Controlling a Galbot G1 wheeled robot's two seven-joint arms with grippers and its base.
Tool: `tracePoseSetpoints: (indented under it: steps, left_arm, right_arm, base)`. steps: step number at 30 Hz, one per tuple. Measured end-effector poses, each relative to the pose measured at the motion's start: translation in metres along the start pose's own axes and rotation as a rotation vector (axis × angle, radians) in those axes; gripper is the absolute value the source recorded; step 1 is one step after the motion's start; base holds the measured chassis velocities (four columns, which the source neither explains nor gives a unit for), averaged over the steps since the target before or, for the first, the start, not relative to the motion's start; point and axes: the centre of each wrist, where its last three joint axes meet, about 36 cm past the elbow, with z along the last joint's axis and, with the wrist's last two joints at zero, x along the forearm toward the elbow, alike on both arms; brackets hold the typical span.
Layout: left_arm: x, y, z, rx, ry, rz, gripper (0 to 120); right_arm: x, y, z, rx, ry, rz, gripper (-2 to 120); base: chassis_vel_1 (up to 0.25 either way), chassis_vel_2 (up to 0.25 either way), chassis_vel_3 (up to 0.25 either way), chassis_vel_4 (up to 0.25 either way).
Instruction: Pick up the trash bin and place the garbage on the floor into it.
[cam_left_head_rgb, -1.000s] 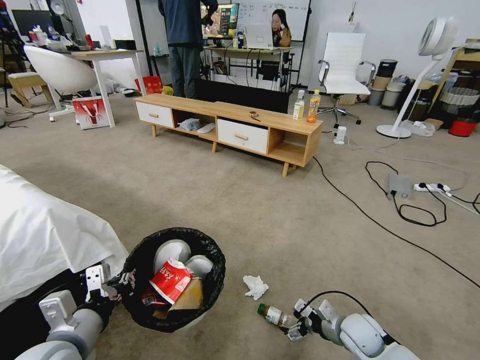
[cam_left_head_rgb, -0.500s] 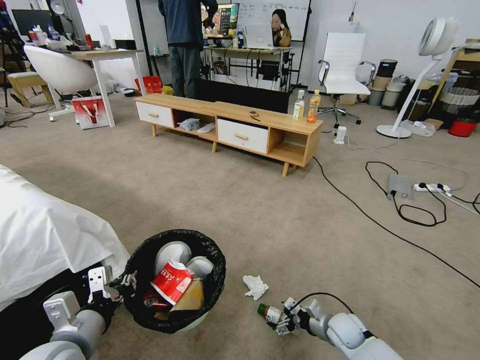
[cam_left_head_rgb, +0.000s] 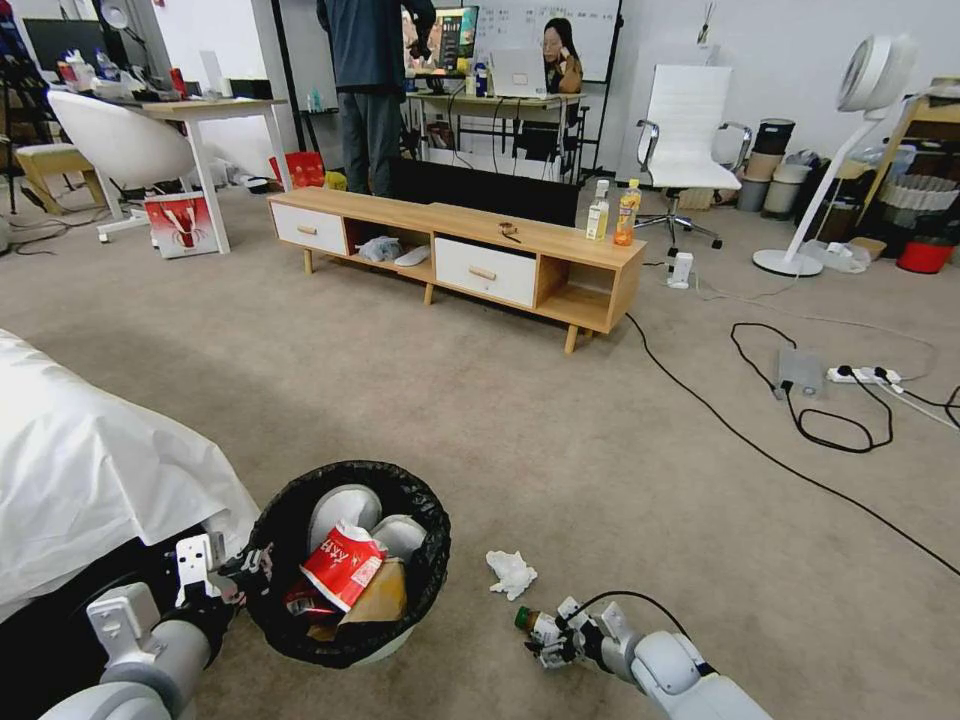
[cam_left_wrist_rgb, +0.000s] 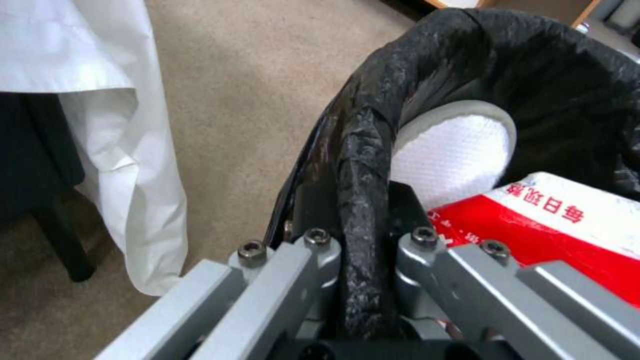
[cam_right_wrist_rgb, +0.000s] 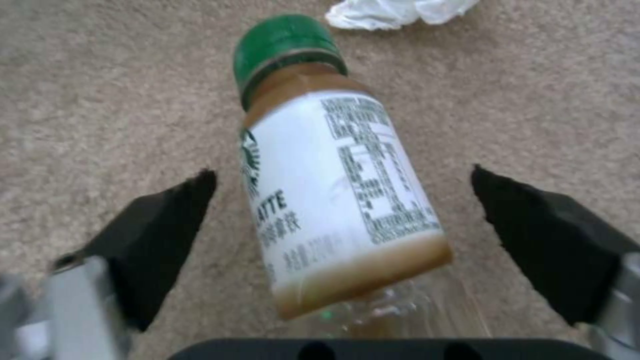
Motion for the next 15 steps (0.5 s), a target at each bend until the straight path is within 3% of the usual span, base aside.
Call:
tracePoseSetpoints:
  steps: [2,4,8,10,15]
  left_arm:
    - [0.0001,0.0000,0.0000,0.000,-0.001,0.000,4]
    - [0.0005,-0.0006,-0.0005,0.000,-0.003,0.000,4]
    - [0.0010,-0.0012,-0.0009,0.001,-0.005,0.001,4]
    - [0.0013,-0.0013,-0.0009,0.000,-0.006,0.000,4]
    - [0.0016,-0.0013,-0.0010,0.000,-0.007,-0.001,4]
  right_arm:
    - [0.0000,0.0003,0.0004,0.001,0.001,0.008,88]
    - [-0.0002,0.0015,0.0002,0.003,0.001,0.009,76]
    - [0.0004,0.0024,-0.0005,0.005,-0.002,0.005,67]
    - [0.0014,0.0039,0.0003,0.006,-0.002,-0.003,55]
    - [0.0027,0.0059,0.0016,0.005,-0.004,-0.008,42]
  base:
    - [0.000,0.000,0.000,0.000]
    - [0.000,0.000,0.000,0.000]
    - [0.000,0.000,0.000,0.000]
    - [0.000,0.000,0.000,0.000]
    - [0.000,0.000,0.000,0.000]
